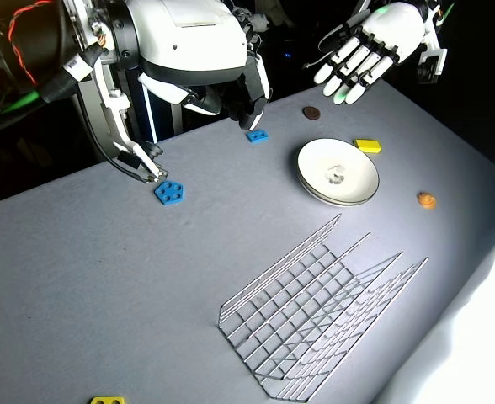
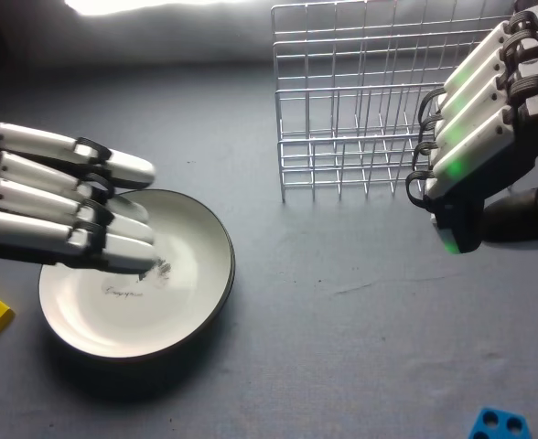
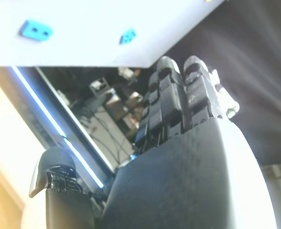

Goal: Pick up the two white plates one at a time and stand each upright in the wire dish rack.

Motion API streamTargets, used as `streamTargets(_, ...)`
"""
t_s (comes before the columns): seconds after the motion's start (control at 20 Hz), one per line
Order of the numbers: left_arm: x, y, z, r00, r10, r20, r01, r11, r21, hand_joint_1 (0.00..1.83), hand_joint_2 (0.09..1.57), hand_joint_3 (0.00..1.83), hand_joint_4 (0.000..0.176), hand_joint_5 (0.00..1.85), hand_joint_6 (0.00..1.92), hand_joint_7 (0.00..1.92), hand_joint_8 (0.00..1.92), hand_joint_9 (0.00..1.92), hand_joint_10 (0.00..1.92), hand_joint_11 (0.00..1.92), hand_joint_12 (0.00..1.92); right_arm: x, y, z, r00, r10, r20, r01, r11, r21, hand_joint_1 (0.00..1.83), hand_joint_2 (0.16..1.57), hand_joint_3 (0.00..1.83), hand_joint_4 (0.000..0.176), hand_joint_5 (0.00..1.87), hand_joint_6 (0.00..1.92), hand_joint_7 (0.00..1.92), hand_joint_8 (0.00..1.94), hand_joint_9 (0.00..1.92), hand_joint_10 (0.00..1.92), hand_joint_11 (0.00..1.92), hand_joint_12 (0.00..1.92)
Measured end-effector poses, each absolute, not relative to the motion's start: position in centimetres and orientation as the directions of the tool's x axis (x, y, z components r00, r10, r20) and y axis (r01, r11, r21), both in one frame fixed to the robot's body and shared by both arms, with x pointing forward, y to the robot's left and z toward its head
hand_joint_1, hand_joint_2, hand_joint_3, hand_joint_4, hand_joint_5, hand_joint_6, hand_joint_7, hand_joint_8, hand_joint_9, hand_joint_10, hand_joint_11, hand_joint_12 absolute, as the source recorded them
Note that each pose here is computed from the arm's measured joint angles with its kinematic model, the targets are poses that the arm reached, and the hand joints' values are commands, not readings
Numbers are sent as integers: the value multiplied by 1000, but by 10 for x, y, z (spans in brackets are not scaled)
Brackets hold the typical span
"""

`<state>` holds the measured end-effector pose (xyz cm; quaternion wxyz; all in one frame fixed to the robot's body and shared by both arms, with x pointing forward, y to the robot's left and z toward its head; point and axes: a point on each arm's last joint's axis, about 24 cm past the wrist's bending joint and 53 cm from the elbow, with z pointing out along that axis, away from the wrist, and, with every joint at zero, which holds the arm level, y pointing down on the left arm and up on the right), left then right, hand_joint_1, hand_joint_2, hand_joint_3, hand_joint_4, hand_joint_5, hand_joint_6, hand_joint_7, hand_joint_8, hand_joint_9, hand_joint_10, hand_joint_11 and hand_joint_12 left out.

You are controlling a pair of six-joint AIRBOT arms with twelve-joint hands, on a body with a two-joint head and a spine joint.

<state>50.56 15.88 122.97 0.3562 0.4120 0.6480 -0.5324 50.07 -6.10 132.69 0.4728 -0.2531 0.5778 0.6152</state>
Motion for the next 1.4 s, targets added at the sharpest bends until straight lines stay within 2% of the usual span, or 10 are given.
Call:
streamTargets(0.05, 501, 155, 1230, -403, 160, -901, 915, 77, -395, 0, 930, 69, 0, 0, 0, 0, 0, 0, 0, 0, 0, 503, -62, 1325, -423, 286, -860, -871, 133, 473, 0, 1047, 29, 0, 0, 0, 0, 0, 0, 0, 0, 0)
streamTargets(0.1, 496, 151, 1230, -408, 165, -898, 913, 64, -403, 0, 940, 46, 0, 0, 0, 0, 0, 0, 0, 0, 0, 507, -64, 1321, -423, 285, -860, -863, 164, 479, 0, 1049, 21, 0, 0, 0, 0, 0, 0, 0, 0, 0)
streamTargets(0.3, 487, 142, 1229, -381, 195, -904, 924, 37, -381, 0, 927, 34, 0, 0, 0, 0, 0, 0, 0, 0, 0, 508, -67, 1317, -452, 284, -846, -838, 190, 511, 0, 1045, 14, 0, 0, 0, 0, 0, 0, 0, 0, 0)
streamTargets(0.45, 481, 135, 1228, -339, 223, -914, 939, 20, -343, 0, 929, 31, 0, 0, 0, 0, 0, 0, 0, 0, 0, 508, -66, 1285, -440, 193, -877, -843, 248, 478, 0, 1018, 0, 0, 0, 0, 0, 0, 0, 0, 0, 0)
streamTargets(0.6, 480, 129, 1229, -321, 233, -918, 945, 10, -328, 0, 922, 25, 0, 0, 0, 0, 0, 0, 0, 0, 0, 521, -64, 1286, -444, 256, -859, -827, 253, 503, 0, 1029, 5, 0, 0, 0, 0, 0, 0, 0, 0, 0)
streamTargets(0.75, 484, 129, 1227, -327, 239, -914, 943, 19, -332, 0, 922, 22, 0, 0, 0, 0, 0, 0, 0, 0, 0, 535, -55, 1270, -438, 274, -856, -816, 280, 506, 0, 1017, 0, 0, 0, 0, 0, 0, 0, 0, 0, 0)
streamTargets(0.9, 490, 131, 1213, -334, 275, -902, 941, 49, -333, 0, 923, 21, 0, 0, 0, 0, 0, 0, 0, 0, 0, 543, -47, 1266, -412, 310, -857, -814, 298, 499, 0, 1041, 9, 0, 0, 0, 0, 0, 0, 0, 0, 0)
streamTargets(1.05, 490, 132, 1183, -333, 338, -880, 941, 64, -332, 0, 928, 21, 0, 0, 0, 0, 0, 0, 0, 0, 0, 545, -51, 1267, -444, 364, -819, -794, 263, 548, 0, 1049, 11, 0, 0, 0, 0, 0, 0, 0, 0, 0)
streamTargets(1.25, 511, 140, 1143, -396, 382, -835, 918, 175, -355, 0, 938, 23, 0, 0, 0, 0, 0, 0, 0, 0, 0, 546, -34, 1268, -530, 407, -744, -755, 173, 632, 0, 1069, 15, 0, 0, 0, 0, 0, 0, 0, 0, 0)
streamTargets(1.4, 520, 150, 1131, -437, 369, -820, 898, 235, -372, 0, 927, 16, 0, 0, 0, 0, 0, 0, 0, 0, 0, 562, -35, 1257, -526, 393, -754, -743, 220, 632, 0, 1076, 14, 0, 0, 0, 0, 0, 0, 0, 0, 0)
